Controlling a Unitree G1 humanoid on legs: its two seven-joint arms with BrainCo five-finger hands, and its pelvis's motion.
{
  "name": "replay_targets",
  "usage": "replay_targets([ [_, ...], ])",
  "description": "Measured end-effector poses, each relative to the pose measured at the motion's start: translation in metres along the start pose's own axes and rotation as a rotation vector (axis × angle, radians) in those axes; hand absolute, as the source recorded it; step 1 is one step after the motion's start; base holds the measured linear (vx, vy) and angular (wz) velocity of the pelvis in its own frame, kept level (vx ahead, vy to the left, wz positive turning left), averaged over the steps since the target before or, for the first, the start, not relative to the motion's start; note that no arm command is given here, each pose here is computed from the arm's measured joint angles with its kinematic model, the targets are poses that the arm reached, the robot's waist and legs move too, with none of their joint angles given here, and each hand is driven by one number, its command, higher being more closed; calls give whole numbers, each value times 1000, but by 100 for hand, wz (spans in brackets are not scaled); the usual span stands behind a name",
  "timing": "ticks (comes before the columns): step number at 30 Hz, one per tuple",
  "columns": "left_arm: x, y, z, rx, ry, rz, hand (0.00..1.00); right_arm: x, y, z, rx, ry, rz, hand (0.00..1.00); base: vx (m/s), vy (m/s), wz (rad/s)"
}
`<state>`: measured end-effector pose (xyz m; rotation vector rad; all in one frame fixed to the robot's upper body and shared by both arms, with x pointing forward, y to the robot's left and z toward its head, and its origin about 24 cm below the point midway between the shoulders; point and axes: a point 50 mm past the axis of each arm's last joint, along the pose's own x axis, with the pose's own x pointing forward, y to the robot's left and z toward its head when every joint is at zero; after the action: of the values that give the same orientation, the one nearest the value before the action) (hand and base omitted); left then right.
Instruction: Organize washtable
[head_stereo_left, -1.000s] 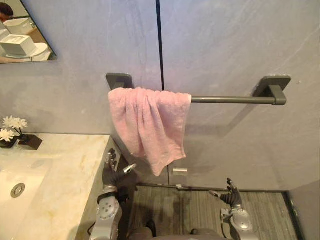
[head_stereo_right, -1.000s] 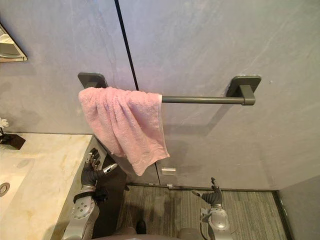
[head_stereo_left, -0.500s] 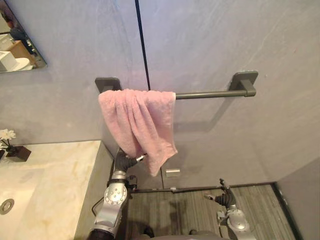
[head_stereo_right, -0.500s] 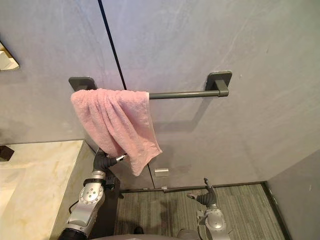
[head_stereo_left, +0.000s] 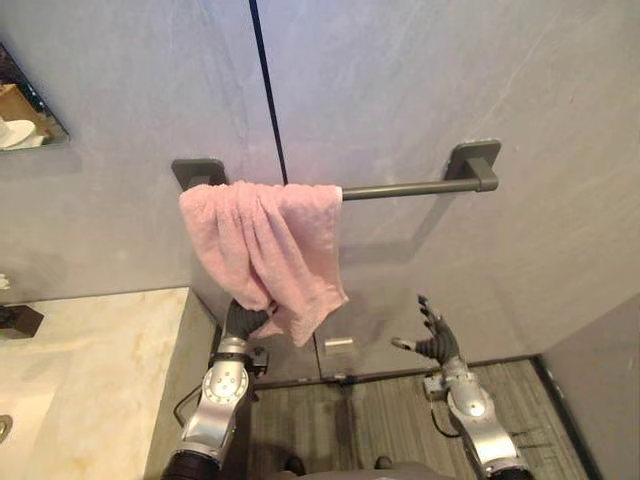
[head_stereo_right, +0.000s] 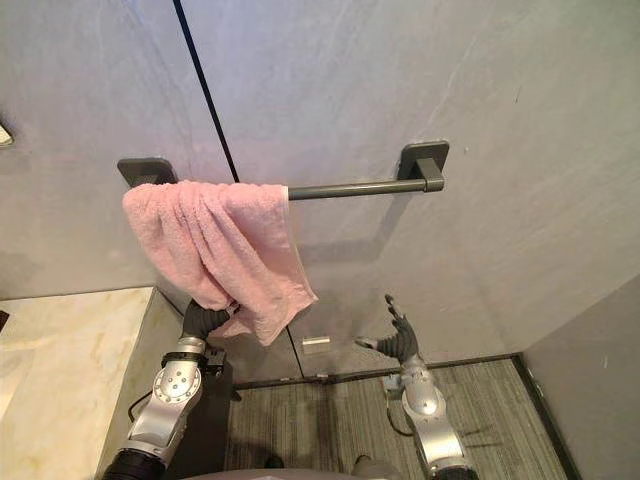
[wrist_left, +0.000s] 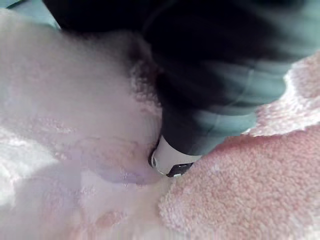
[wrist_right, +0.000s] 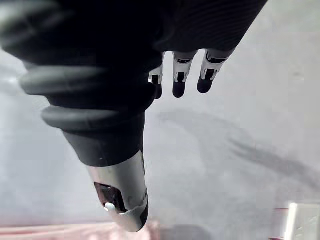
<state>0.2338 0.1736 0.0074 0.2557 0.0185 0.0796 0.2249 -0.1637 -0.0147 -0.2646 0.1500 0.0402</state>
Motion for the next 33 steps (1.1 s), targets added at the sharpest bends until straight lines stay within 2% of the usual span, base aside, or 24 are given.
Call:
replay_targets([
  [5, -2, -11, 1, -2, -3, -50, 100, 13, 21, 37, -19, -163, 184, 0, 1, -1, 1],
  [14, -4, -24, 3, -15, -14, -94, 100, 22, 58, 77, 2, -316, 376, 0, 13, -9, 7],
  [15, -5, -25, 3, -18, -16, -99, 100, 23, 59, 79, 7, -321, 379, 100, -14, -9, 5],
  [22, -6, -33, 4, -55, -13, -108, 100, 29, 76, 96, 78, -359, 417, 100, -29, -12, 10],
  [26, -6, -34, 2, -56, -5, -109, 100, 34, 79, 89, 85, -317, 393, 100, -35, -10, 6],
  [33, -5, -33, 2, -64, -5, -99, 100, 40, 51, 76, 112, -267, 252, 100, -14, -2, 1],
])
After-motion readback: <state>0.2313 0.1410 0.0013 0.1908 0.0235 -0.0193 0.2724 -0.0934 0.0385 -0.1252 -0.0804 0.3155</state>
